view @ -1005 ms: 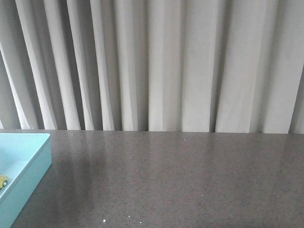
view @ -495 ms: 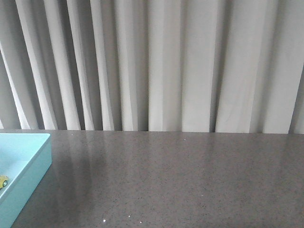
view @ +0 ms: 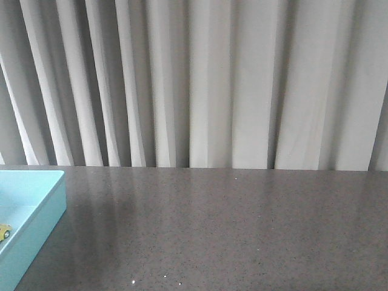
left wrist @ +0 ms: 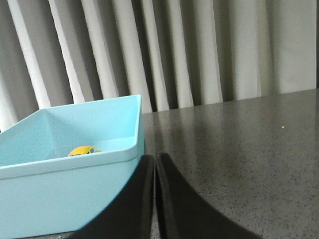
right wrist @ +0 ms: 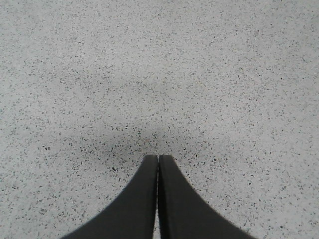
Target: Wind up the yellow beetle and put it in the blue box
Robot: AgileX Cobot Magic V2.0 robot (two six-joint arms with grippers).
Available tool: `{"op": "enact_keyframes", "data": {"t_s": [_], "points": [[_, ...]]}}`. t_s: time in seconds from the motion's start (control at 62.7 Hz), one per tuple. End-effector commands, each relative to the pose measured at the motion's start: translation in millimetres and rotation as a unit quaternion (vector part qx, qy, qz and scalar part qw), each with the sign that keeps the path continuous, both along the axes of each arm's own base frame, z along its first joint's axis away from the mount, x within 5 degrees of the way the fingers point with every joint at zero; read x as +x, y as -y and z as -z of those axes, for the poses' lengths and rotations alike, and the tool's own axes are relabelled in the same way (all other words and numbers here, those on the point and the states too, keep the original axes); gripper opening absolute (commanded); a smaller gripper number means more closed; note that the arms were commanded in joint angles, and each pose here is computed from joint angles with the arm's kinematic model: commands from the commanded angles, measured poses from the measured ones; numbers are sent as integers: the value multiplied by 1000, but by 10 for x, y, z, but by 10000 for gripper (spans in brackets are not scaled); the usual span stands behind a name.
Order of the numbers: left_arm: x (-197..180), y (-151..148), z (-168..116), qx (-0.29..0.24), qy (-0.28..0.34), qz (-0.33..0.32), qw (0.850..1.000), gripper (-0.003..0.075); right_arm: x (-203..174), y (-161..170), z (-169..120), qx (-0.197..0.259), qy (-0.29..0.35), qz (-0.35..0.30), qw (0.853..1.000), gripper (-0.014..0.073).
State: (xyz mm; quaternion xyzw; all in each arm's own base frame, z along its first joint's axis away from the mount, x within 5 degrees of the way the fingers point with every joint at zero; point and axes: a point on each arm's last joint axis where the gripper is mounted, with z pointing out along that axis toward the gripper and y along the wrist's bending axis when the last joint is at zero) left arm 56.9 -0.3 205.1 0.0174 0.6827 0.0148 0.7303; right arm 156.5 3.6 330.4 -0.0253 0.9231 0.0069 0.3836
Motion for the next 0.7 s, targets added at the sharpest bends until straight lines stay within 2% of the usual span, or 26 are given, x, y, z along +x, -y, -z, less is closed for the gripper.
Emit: {"op": "enact_keyframes", "data": {"t_s": [0.0, 0.686], "points": [[-25, 6, -82, -17, 40, 6, 999, -6, 25, 1, -124, 0, 40, 0, 999, -7], [-25, 5, -74, -17, 34, 6, 999, -6, 24, 1, -124, 0, 40, 0, 999, -7]]}}
